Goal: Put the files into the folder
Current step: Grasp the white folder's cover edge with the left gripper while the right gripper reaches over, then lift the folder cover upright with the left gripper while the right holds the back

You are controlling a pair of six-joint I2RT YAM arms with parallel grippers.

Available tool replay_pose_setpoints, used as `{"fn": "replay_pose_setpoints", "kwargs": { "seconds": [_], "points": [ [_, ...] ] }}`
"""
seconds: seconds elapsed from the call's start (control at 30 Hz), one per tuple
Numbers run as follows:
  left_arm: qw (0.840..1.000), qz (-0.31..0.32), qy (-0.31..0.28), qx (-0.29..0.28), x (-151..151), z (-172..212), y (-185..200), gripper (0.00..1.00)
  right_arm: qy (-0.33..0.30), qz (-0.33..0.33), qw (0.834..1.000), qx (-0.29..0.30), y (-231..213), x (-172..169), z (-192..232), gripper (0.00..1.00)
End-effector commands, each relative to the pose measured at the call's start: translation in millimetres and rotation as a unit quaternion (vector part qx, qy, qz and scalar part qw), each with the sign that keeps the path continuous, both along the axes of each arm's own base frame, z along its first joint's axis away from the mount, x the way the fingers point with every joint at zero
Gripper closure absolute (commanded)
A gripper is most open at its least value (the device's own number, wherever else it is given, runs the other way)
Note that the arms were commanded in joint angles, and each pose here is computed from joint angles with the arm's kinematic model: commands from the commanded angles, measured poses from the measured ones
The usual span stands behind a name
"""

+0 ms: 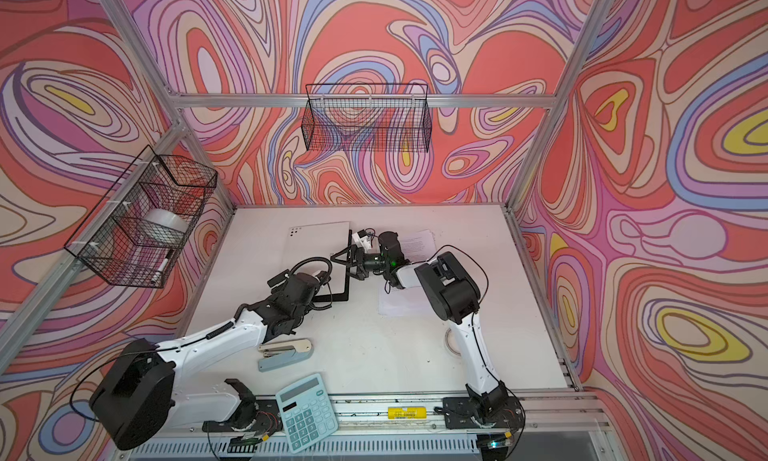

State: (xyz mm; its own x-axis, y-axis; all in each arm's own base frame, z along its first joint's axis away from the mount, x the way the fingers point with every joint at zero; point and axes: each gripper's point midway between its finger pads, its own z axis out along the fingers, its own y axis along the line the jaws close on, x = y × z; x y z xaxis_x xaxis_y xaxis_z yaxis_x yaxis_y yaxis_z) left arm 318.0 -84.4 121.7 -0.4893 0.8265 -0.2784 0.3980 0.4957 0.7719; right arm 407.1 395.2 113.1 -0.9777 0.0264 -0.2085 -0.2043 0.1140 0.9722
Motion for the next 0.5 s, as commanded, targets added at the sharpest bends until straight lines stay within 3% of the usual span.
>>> {"fn": "replay_pose_setpoints", "kwargs": {
  "seconds": [0.0, 0.2, 0.47],
  "points": [
    [0.998, 0.009, 0.065, -0.016, -18, -2, 3, 0.0, -0.025, 0.009, 1.0, 0.016, 6, -2, 25, 0.01],
    [0.988, 0.047, 0.084, -0.121, -14, 35, 11, 0.0, -0.025, 0.006, 1.0, 0.018, 7, -2, 35, 0.02],
    [0.955, 0.122, 0.075, -0.259, 38, 100, 16, 0.0, -0.034, 0.003, 0.999, 0.016, 17, -6, 51, 0.01]
  ]
}}
